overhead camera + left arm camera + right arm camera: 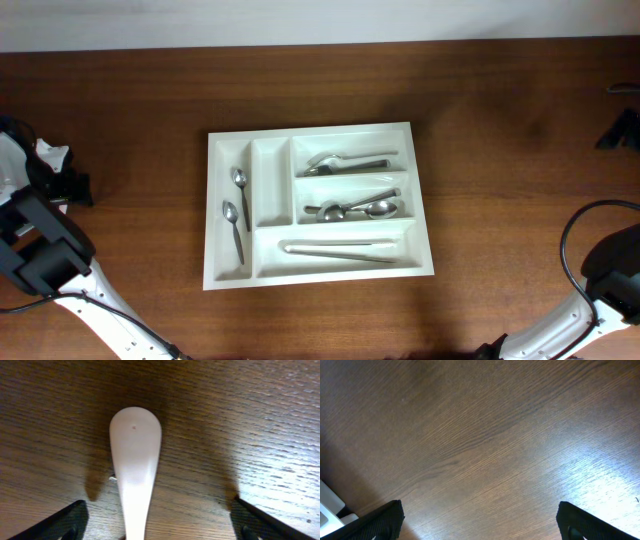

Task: Pack container
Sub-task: 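Close the left gripper on the white plastic utensil and lift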

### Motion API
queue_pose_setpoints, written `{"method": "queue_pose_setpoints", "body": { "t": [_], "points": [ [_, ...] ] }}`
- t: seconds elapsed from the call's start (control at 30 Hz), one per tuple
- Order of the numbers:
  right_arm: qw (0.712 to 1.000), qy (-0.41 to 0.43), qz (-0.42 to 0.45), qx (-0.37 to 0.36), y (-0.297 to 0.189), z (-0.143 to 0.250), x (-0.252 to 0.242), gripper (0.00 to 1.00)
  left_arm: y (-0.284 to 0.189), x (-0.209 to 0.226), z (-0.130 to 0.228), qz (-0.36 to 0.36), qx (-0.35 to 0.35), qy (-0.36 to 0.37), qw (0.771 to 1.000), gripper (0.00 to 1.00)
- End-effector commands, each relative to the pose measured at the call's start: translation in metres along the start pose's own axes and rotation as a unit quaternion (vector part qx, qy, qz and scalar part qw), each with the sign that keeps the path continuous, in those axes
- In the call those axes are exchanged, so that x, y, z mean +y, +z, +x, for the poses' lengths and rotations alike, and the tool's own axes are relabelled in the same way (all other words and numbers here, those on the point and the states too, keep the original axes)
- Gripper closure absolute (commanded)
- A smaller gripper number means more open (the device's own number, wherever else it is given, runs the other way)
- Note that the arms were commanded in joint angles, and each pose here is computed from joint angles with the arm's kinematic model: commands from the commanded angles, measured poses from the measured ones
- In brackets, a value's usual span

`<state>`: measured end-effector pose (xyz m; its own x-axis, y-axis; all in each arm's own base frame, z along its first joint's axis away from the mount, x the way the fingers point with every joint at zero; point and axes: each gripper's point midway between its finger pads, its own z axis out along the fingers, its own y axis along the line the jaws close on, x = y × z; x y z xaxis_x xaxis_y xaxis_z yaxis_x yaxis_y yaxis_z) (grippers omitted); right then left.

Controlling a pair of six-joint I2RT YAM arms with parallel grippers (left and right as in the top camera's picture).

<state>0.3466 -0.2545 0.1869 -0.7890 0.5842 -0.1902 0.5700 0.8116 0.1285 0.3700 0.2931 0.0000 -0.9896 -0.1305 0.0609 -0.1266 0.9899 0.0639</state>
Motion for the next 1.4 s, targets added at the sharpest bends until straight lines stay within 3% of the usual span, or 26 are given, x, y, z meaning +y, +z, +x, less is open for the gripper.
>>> {"method": "queue_pose_setpoints", "body": {
  "t": [0.0,0.63,0.9,1.0,1.07,1.1,1.17,1.37],
  "points": [
    [1.000,0.003,-0.003,0.000,0.000,0.000,0.002,0.01,0.016,-0.008,0.010,0.007,0.029,-0.016,0.999,0.11],
    [1.000,0.003,-0.003,0.000,0.000,0.000,0.002,0.01,0.024,-0.010,0.021,0.037,0.037,-0.028,0.998,0.11],
    [1.000,0.003,-0.003,0.000,0.000,0.000,0.002,0.01,0.024,-0.009,0.020,0.036,0.035,-0.028,0.998,0.45],
    [1.000,0.003,-0.003,0.000,0.000,0.000,0.002,0.01,0.024,-0.009,0.019,0.035,0.034,-0.029,0.998,0.49],
    [1.000,0.003,-0.003,0.000,0.000,0.000,0.002,0.01,0.024,-0.009,0.019,0.034,0.034,-0.028,0.998,0.60],
    [1.000,0.003,-0.003,0.000,0.000,0.000,0.002,0.01,0.024,-0.009,0.019,0.035,0.034,-0.028,0.998,0.75],
    [1.000,0.003,-0.003,0.000,0.000,0.000,0.002,0.01,0.024,-0.009,0.019,0.035,0.034,-0.028,0.998,0.89],
    [1.000,0.003,-0.003,0.000,0.000,0.000,0.002,0.01,0.023,-0.011,0.018,0.035,0.034,-0.030,0.998,0.98]
  ]
}}
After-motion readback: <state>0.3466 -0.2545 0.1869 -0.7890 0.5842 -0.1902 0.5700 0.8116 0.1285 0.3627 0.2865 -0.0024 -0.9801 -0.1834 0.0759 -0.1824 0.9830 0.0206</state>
